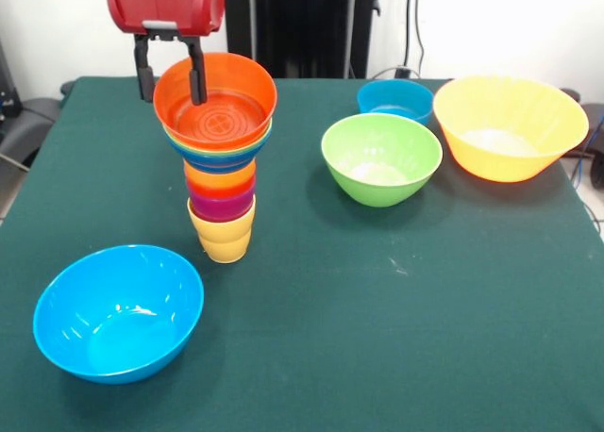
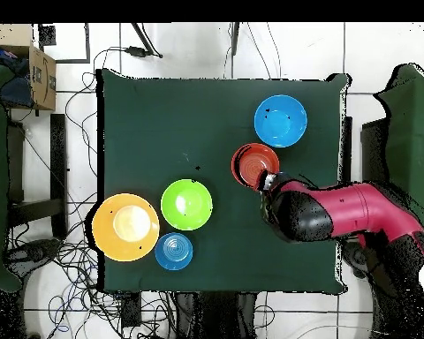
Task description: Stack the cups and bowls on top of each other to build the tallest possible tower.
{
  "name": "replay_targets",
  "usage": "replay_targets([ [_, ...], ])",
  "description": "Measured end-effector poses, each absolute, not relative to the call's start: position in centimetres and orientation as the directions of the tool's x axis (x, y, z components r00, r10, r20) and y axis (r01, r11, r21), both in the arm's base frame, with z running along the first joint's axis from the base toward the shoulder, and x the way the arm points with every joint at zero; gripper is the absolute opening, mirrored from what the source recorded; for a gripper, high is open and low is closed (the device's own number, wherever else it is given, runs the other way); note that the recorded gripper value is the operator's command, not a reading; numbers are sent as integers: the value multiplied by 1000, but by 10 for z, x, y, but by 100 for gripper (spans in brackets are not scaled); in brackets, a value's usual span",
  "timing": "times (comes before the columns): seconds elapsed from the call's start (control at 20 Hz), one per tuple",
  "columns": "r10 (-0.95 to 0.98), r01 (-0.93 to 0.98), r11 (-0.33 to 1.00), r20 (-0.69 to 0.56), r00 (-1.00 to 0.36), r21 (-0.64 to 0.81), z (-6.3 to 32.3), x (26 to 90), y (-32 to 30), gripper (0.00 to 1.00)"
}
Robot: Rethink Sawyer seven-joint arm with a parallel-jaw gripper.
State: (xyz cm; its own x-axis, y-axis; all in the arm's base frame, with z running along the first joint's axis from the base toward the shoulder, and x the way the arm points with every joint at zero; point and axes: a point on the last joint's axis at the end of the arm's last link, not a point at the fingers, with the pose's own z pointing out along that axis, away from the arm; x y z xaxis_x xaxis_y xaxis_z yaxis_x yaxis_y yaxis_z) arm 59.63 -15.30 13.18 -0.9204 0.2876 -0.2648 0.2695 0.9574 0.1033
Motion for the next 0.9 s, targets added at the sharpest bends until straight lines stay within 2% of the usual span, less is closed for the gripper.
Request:
replay_targets([
  [0.6,284,274,959,-284,-916,75,153,593,-154,100],
  [0.9,277,274,961,-259,-925,49,152,573,-154,100],
])
